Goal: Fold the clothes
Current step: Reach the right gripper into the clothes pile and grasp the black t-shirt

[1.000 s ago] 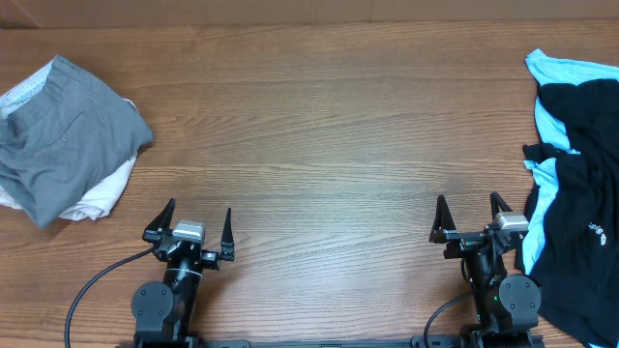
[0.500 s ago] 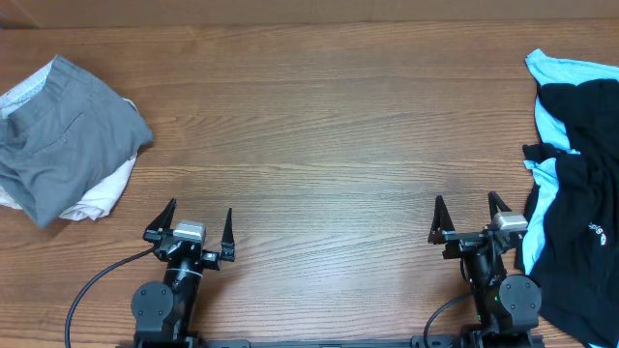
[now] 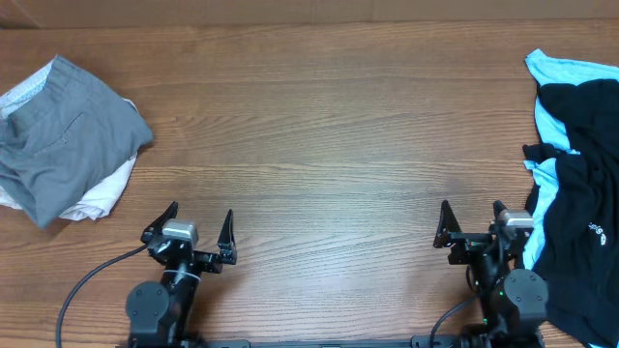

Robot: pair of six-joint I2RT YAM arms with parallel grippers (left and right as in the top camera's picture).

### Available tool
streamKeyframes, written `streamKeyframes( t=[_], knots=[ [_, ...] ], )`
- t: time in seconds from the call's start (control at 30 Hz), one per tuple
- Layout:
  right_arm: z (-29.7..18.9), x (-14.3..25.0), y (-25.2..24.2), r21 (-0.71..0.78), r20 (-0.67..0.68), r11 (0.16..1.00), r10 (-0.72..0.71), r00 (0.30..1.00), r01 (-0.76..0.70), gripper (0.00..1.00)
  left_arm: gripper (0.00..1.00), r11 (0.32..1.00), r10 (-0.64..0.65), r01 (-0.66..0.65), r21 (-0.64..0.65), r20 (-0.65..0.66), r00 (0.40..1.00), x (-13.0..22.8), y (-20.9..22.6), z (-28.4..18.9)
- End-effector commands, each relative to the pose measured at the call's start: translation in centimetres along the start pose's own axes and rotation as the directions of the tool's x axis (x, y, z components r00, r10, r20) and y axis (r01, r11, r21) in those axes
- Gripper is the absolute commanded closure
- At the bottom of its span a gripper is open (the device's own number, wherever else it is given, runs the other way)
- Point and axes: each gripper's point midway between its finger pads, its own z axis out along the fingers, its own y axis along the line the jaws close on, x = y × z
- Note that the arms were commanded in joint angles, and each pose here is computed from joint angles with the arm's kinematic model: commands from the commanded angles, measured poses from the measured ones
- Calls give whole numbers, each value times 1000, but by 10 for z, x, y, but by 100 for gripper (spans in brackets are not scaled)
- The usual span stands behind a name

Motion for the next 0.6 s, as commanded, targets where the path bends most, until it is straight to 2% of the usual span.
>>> streamKeyframes(
  t=[0.0,0.13,0.33,0.5,0.57],
  knots=[
    [-10,-39,-4,50,38,998,31,999,-33,0,0,999,-37,36,25,7,999,-30,-8,-6],
    [-6,-49,-2,67,-41,997,29,999,-27,0,0,998,-53,54,13,-94,994,-35,-8,-1],
    [17,-41,-3,112,-259,994,32,965,-3,0,0,996,-77,84,18,-265,961,-44,-12,11],
    [44,-10,-8,153,-509,987,46,860,38,0,0,994,-106,111,-13,-426,898,-45,-10,21],
    [60,8,-6,150,-612,988,58,789,44,0,0,992,-121,124,-29,-499,858,-39,-9,25]
  ],
)
